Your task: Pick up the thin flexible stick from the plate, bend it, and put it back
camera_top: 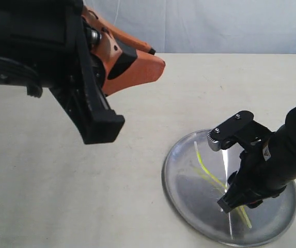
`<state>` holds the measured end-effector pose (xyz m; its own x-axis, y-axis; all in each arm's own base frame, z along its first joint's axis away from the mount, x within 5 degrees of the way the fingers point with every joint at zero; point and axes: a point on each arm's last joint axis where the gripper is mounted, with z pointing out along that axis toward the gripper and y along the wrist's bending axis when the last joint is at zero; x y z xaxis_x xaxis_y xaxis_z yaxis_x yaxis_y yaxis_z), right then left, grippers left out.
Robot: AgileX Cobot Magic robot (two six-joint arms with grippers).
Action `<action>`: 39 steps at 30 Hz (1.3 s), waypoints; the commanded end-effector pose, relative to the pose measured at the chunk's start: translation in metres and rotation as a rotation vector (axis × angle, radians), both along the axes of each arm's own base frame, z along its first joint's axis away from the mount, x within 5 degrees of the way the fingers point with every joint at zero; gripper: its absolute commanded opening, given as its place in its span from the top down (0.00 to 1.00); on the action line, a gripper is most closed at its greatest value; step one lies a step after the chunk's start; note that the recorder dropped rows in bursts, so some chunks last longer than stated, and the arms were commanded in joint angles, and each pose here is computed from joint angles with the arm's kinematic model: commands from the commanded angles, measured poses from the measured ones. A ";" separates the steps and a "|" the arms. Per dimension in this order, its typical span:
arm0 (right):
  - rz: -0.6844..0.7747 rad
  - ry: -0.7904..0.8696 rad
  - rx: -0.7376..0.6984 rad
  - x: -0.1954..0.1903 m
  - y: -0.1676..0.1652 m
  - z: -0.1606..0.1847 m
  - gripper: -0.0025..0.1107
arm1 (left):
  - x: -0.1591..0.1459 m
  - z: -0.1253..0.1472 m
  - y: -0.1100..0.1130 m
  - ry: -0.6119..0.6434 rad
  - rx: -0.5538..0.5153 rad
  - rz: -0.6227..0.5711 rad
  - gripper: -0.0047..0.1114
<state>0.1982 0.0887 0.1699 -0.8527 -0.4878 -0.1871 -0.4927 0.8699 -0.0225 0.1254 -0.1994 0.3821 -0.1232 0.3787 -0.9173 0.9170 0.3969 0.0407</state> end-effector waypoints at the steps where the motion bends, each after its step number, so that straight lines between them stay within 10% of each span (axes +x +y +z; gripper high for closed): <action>1: -0.085 -0.019 0.020 0.000 -0.001 0.007 0.56 | 0.000 0.005 0.000 -0.016 -0.026 0.006 0.80; 11: -0.097 -0.244 0.136 -0.042 -0.020 0.087 0.98 | -0.001 0.006 0.001 -0.003 -0.042 0.015 0.81; 24: -0.076 -0.989 0.480 -0.149 -0.069 0.176 0.99 | -0.024 0.049 0.039 -0.145 -0.253 0.057 0.96; 39: -0.089 -1.027 0.689 -0.175 -0.071 0.182 0.99 | -0.029 0.052 0.045 -0.155 -0.264 0.051 0.96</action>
